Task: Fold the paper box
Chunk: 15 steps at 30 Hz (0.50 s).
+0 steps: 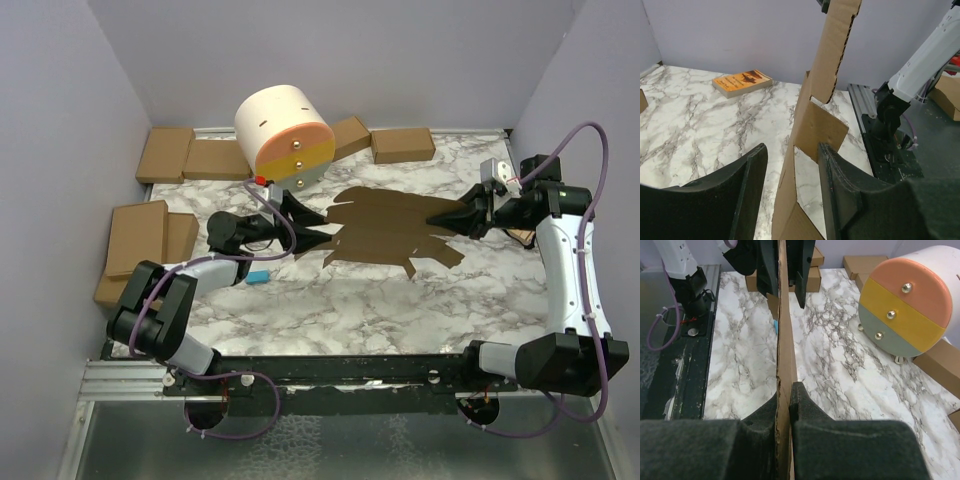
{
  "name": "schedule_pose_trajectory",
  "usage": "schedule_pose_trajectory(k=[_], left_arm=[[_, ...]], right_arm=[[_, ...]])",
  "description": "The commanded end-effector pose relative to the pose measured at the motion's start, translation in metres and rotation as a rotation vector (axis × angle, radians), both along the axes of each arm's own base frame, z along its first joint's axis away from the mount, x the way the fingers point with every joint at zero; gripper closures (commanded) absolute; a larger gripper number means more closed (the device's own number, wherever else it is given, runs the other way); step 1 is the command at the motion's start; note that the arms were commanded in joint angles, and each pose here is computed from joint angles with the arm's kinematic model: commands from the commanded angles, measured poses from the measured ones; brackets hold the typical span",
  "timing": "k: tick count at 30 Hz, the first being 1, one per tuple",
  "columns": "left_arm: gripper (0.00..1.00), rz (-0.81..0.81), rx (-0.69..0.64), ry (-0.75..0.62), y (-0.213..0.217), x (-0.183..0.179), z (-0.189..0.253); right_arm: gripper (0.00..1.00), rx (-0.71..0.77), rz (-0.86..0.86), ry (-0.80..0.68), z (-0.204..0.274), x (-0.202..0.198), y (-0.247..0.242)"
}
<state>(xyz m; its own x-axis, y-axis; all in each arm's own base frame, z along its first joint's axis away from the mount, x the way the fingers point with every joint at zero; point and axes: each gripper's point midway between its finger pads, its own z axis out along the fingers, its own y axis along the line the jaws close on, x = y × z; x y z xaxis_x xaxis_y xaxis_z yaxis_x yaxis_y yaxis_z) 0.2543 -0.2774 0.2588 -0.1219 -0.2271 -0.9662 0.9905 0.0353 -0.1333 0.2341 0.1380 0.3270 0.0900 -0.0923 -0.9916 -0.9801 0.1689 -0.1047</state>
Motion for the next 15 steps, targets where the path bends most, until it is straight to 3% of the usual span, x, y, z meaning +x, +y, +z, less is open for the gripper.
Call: schedule_pose_trajectory(k=[1,15], left_arm=[[0.52,-0.009,-0.026,-0.038,-0.005,-0.001,0.006],[0.49,0.021,-0.036,-0.056,-0.033,0.015,0.016]], right_arm=[[0.99,0.067,0.030,-0.015,0.011,-0.007,0.006],[0.99,0.083,0.051,-0.006,0.011,-0.010,0.010]])
